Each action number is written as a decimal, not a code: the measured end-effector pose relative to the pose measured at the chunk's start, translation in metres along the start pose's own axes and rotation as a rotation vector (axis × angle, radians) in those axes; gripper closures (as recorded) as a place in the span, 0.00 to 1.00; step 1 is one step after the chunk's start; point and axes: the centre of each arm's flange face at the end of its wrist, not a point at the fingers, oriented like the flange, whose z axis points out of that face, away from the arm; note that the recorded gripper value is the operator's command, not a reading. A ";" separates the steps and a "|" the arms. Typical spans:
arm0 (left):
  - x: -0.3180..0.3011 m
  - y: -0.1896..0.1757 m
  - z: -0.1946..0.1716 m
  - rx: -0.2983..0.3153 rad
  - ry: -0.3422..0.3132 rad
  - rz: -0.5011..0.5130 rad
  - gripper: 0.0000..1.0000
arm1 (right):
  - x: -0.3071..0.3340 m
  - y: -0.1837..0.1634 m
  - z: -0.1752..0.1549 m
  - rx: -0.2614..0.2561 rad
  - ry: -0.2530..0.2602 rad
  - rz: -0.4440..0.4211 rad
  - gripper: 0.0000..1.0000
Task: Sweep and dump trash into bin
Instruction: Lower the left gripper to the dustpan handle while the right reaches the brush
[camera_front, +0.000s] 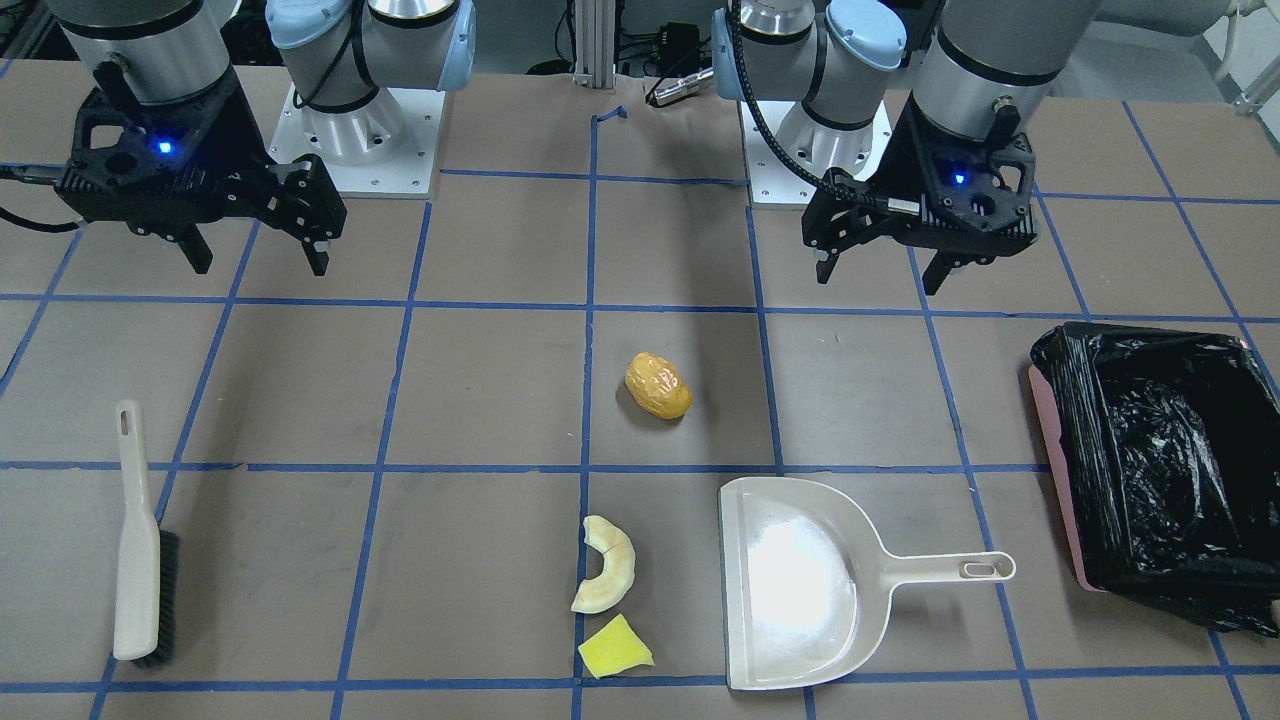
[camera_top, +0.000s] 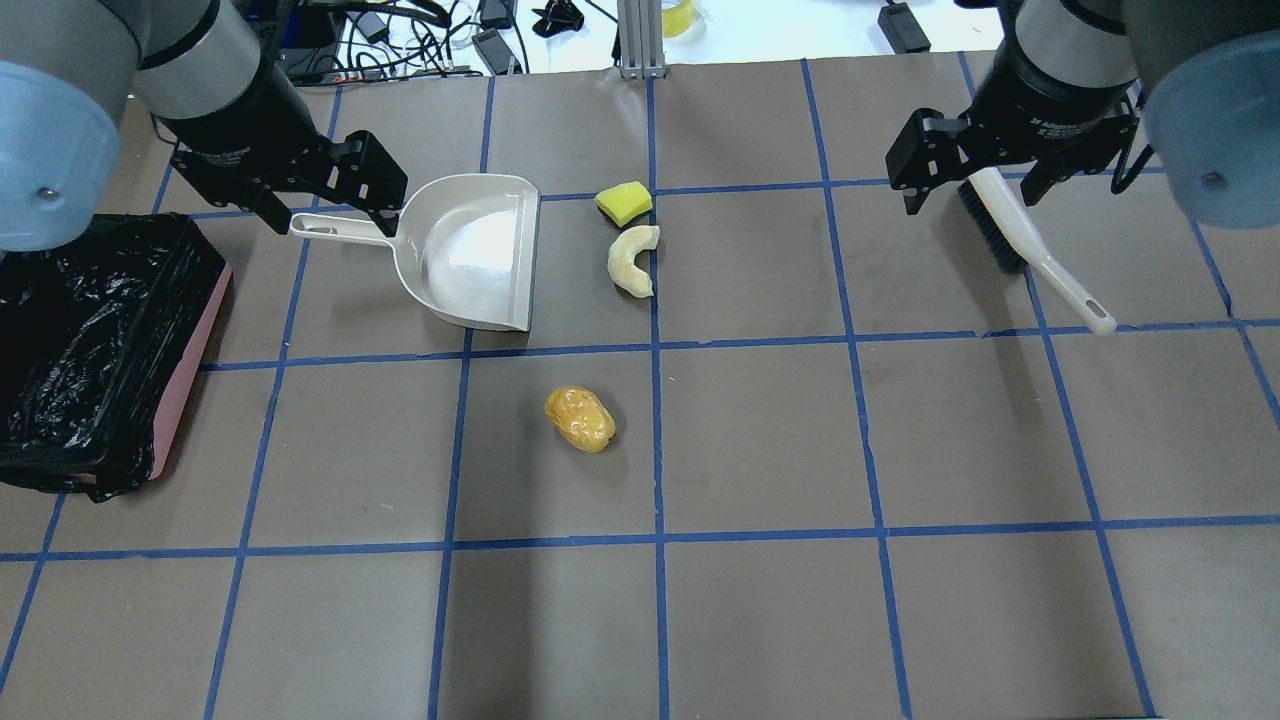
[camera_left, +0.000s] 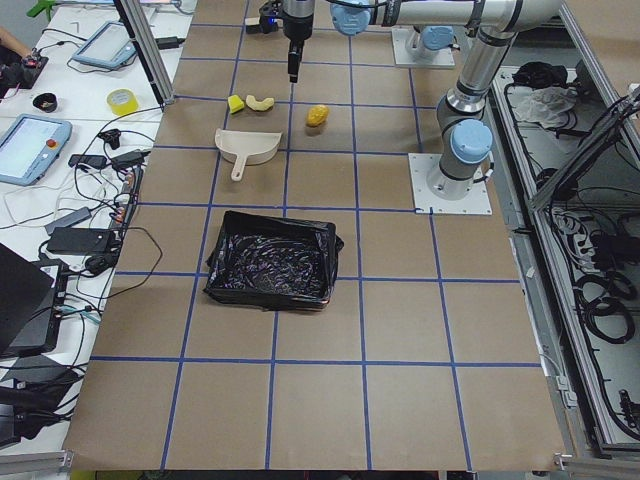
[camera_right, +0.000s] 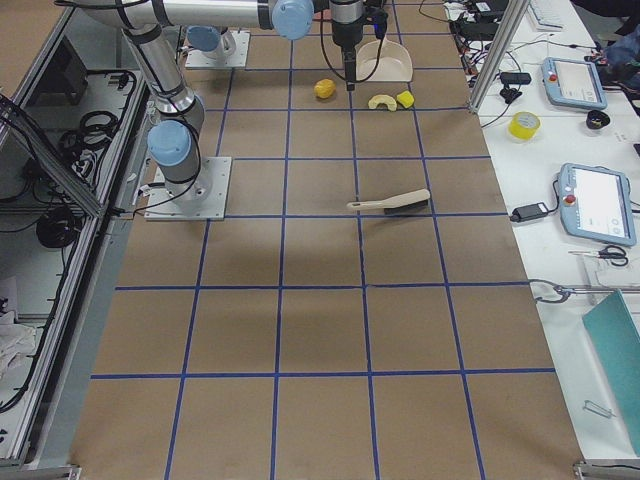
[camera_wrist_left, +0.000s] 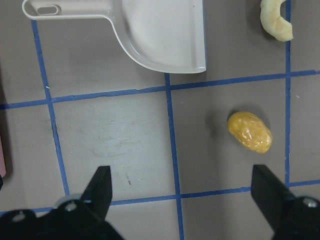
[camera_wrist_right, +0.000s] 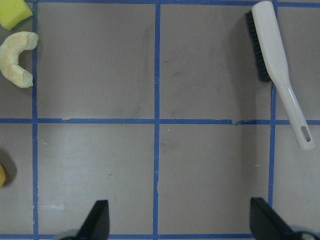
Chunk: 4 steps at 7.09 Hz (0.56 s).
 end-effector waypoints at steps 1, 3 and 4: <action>0.000 0.000 0.000 0.001 0.000 0.002 0.00 | 0.000 0.001 0.002 -0.002 0.000 0.002 0.00; 0.000 0.003 -0.002 0.003 -0.004 0.001 0.04 | 0.001 0.001 0.005 0.002 -0.003 -0.004 0.00; -0.003 0.001 -0.001 0.012 -0.005 0.014 0.05 | 0.002 0.000 0.007 -0.001 -0.001 -0.020 0.00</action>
